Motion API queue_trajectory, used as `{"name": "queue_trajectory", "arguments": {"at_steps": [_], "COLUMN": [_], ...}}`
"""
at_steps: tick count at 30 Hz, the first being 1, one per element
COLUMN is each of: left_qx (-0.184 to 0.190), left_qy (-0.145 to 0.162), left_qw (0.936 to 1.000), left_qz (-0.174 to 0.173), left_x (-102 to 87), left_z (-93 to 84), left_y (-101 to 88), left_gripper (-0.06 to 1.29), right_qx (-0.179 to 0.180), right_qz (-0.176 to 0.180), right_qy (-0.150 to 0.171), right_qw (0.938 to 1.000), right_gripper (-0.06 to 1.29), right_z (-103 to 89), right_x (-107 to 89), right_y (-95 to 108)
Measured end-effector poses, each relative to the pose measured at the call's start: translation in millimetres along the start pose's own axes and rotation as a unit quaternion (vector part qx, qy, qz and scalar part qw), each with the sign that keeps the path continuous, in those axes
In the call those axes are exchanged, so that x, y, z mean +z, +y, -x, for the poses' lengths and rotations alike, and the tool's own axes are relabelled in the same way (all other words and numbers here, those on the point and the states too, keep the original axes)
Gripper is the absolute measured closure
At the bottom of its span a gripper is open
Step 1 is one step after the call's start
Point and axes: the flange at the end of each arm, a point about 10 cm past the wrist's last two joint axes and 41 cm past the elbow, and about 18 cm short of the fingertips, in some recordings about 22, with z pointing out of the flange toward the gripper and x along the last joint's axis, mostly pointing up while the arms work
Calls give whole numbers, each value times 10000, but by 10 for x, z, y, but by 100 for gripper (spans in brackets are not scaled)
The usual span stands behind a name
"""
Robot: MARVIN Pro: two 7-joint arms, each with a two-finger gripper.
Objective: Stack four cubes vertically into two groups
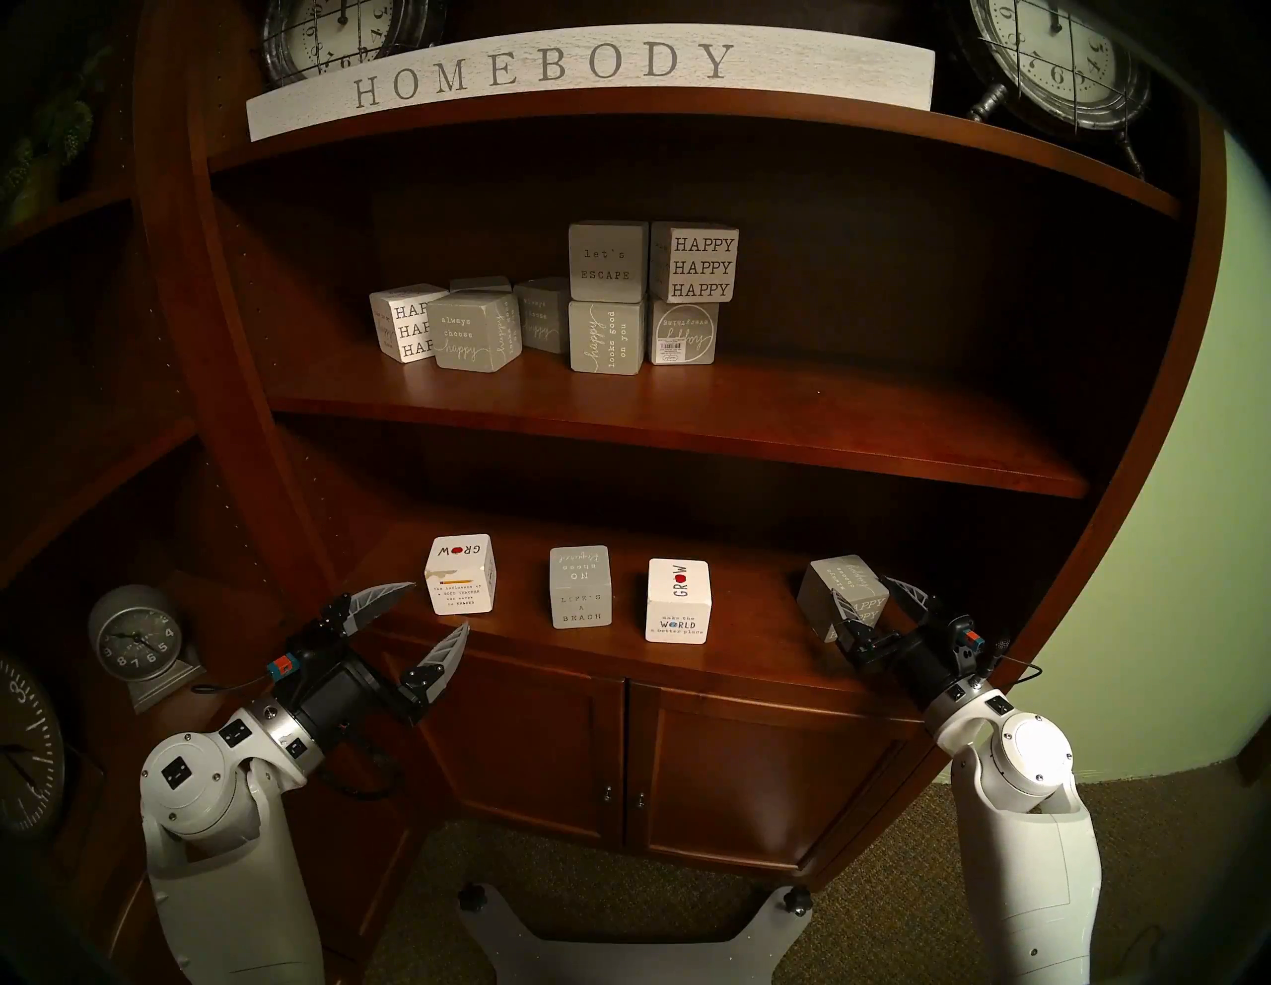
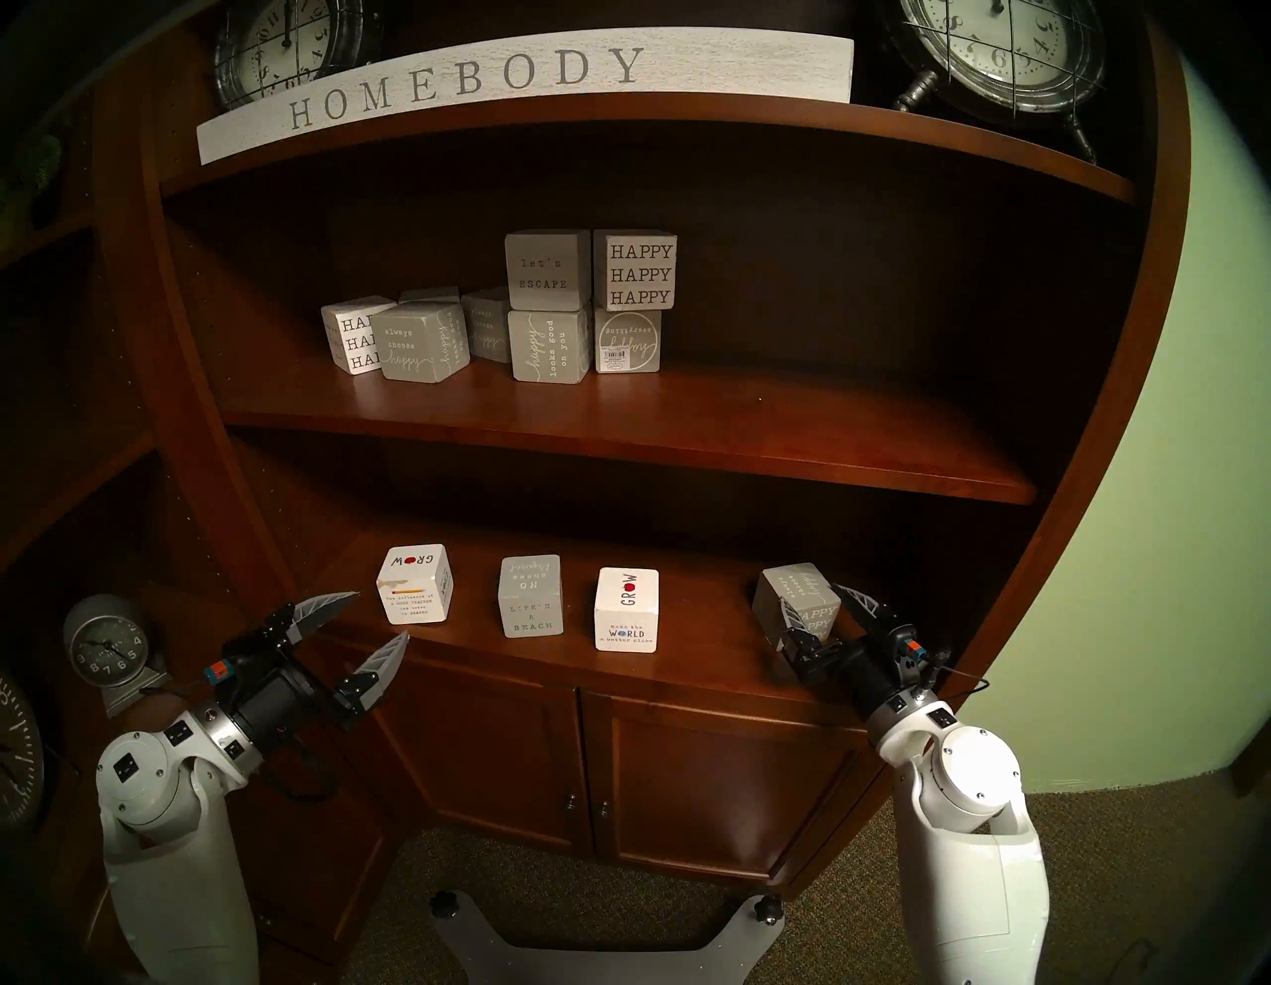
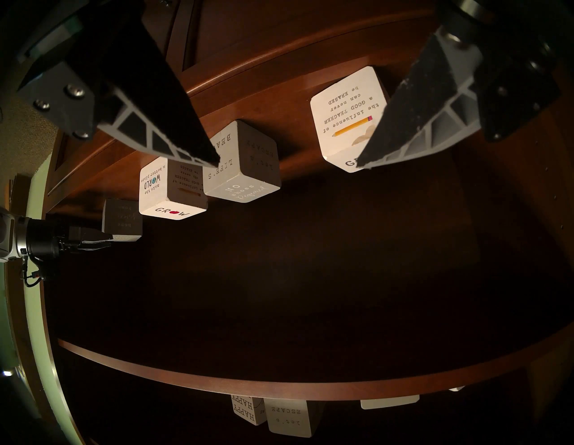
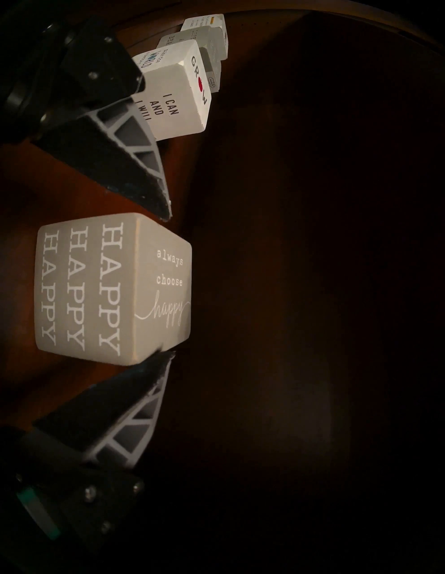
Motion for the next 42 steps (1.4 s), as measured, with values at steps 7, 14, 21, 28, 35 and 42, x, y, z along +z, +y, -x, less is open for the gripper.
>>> {"name": "queue_trajectory", "arguments": {"at_steps": [7,14,21,28,35,42], "left_qx": [0,0,0,0,0,0], "left_qy": [0,0,0,0,0,0], "left_qw": [10000,10000,10000,10000,10000,10000], "left_qz": [0,0,0,0,0,0], "left_x": [0,0,0,0,0,0], "left_z": [0,0,0,0,0,0], "left_y": [0,0,0,0,0,0], "left_gripper": [1,1,1,1,1,1], "right_qx": [70,130,133,109,129,191], "right_qz": [63,-28,-128,-137,-79,31], "right_qy": [18,15,24,40,49,109], "right_qw": [10000,9999,9998,9998,9999,9998], "right_gripper": [3,3,3,3,3,3], "right_z": [10,32,36,35,37,7], "right_x": [-2,35,85,121,141,133], "right_y": [33,25,-2,-9,-28,-93]}}
